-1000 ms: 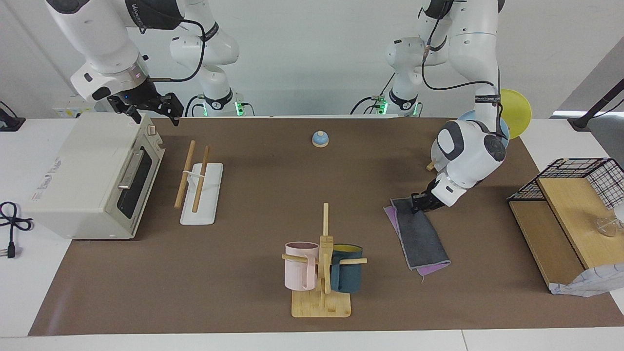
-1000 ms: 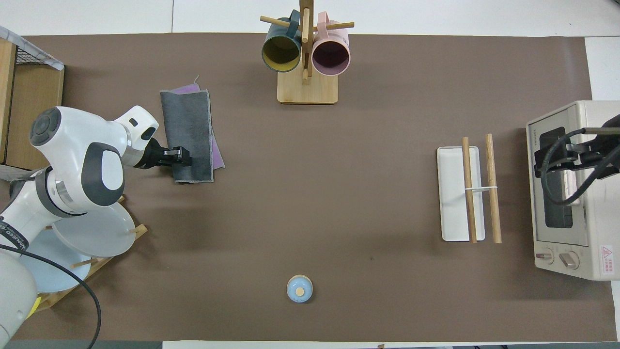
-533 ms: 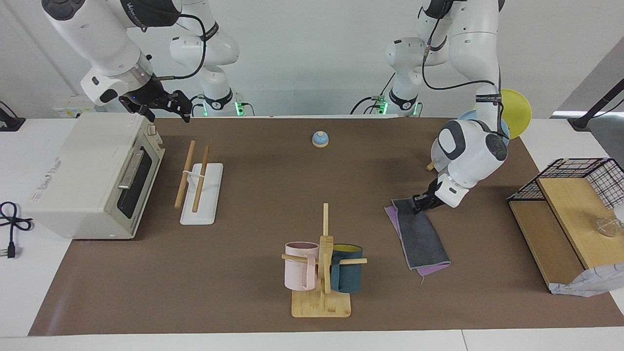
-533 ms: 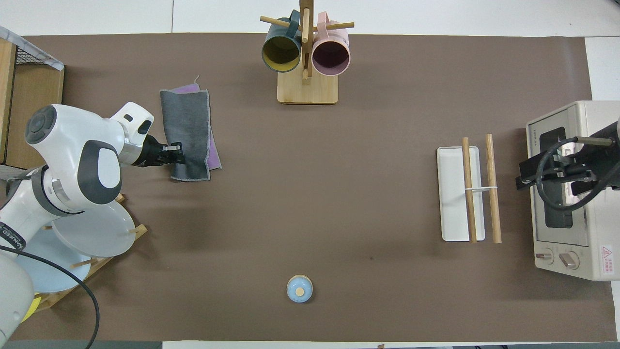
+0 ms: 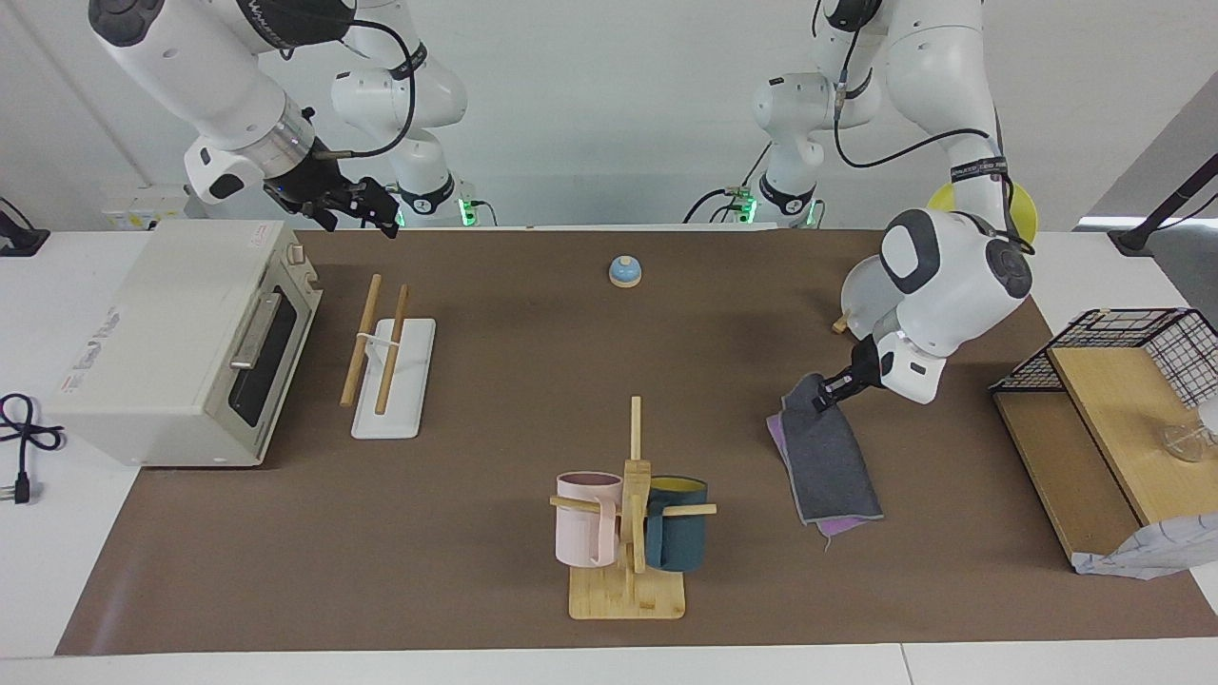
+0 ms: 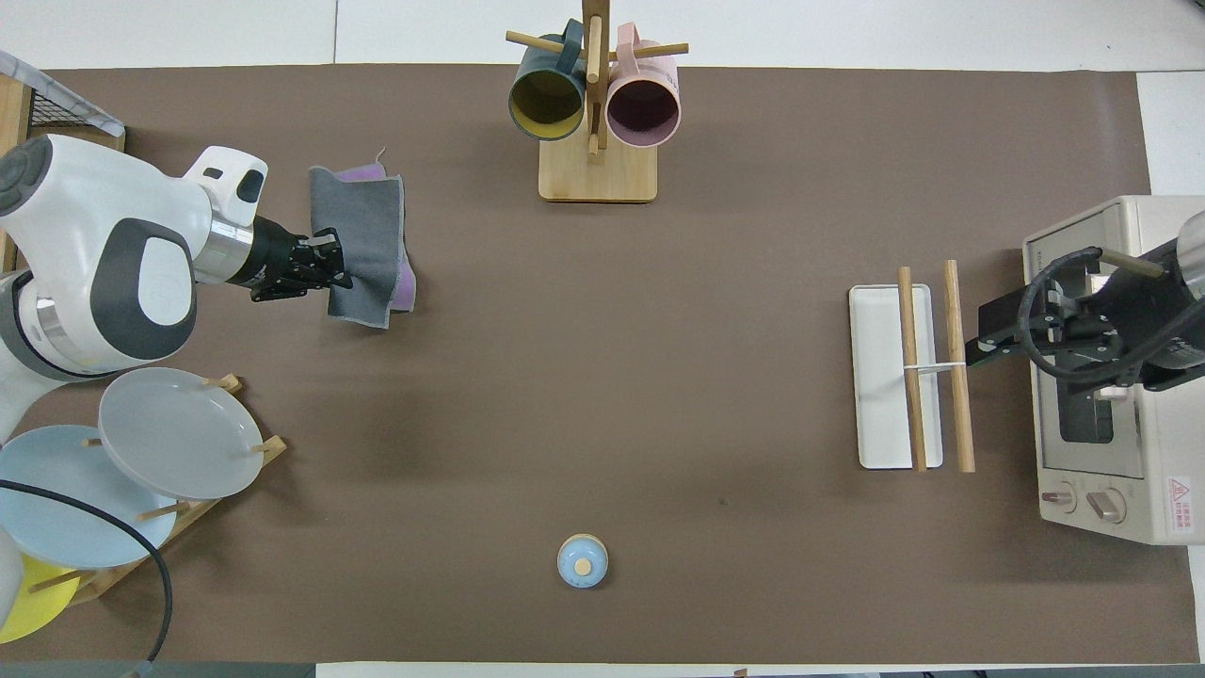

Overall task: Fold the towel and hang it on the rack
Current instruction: 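Lift the towel with the left gripper while the right gripper approaches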

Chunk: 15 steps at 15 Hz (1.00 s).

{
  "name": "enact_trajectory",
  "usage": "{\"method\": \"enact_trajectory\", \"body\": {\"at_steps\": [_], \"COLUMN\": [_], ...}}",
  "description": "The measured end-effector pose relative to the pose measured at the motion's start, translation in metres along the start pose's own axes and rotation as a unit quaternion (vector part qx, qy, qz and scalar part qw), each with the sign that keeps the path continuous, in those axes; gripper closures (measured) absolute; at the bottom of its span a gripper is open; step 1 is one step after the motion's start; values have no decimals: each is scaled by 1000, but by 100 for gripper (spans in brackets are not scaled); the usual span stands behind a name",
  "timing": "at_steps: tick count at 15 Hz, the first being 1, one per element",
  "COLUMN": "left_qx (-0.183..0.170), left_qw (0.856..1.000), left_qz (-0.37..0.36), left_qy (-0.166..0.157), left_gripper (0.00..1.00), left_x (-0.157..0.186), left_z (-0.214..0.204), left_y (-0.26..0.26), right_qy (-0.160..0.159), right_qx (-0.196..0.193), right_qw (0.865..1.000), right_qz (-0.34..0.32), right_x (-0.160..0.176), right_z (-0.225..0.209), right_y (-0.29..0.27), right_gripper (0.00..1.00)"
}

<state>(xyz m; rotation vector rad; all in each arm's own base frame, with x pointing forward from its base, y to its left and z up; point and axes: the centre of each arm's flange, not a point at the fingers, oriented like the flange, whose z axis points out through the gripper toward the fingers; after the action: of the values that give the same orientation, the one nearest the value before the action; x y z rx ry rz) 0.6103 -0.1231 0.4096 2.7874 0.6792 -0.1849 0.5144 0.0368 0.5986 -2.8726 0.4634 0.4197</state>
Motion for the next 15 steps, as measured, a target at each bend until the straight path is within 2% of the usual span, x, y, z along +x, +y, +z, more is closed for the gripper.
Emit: {"method": "enact_trajectory", "body": {"at_steps": [3,6,9,12,15], "left_qx": [1,-3,-10,-23,-45], "left_qw": [997,990,976,958,935], "left_qz": [-72,-143,-217,-286,-352], "left_qy": [3,7,7,5,-10], "left_gripper": [96,96,96,96,96], "left_x": [-25,-50,-80,-108,-137], "left_z": [-20,-41,-57,-73,-92], "left_y": [30,52,76,95,110], "right_qy": [-8,-17,-22,-28,-50], "right_qx": [52,118,202,267,319], "right_qw": [996,982,948,908,871], "right_qz": [71,149,244,322,371], "right_x": [-3,-2,-3,-17,-21], "right_z": [6,14,24,37,40], "right_y": [-10,-19,-48,-101,-122], "right_gripper": [0,0,0,0,0]}}
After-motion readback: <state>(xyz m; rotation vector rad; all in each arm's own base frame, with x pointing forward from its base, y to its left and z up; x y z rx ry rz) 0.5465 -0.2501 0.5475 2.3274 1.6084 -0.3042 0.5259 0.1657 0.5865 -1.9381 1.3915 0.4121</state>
